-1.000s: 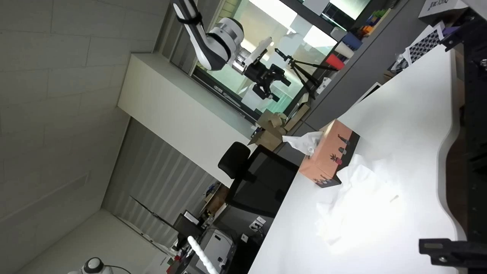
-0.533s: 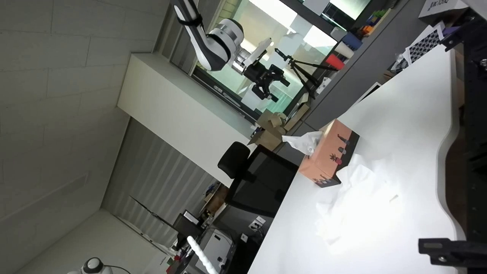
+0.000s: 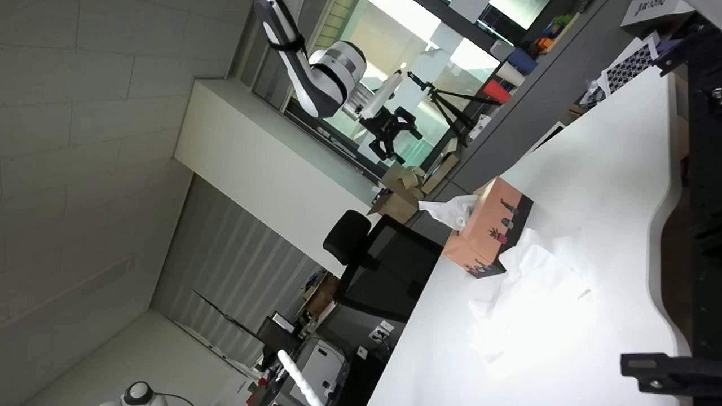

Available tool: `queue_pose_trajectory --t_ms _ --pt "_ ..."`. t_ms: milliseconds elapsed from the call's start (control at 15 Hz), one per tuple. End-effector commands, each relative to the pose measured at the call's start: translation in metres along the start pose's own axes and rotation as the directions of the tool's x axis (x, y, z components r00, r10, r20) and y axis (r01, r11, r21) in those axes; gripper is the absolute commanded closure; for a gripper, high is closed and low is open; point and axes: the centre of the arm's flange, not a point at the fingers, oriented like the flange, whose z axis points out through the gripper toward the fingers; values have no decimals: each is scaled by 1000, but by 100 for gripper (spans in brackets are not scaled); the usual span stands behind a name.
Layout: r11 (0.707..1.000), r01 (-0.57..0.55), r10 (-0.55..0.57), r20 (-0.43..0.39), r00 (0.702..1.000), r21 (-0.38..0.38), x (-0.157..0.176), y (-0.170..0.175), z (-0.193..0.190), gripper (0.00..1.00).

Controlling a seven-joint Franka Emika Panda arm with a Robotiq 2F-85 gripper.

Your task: Pull out one tissue from the tissue box

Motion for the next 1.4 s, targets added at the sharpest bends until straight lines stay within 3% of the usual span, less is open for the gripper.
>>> queue_pose_trajectory --t_ms 0,200,333,533,733,800,933,1333 --pt "986 -163 158 -111 981 -38 22 -45 43 0" --pt "962 -266 252 -179 951 -61 24 -82 83 0" --pt "949 -290 268 -171 948 -125 20 -98 107 0" --pt "934 -254 259 -16 966 -250 12 -109 133 0" --pt "956 -169 214 176 961 -240 2 -121 143 0" --pt "963 -151 200 214 956 -222 0 -124 144 25" --pt "972 -132 181 259 949 -196 -1 -126 142 32" --pt "981 -126 158 230 960 -145 3 -117 132 76"
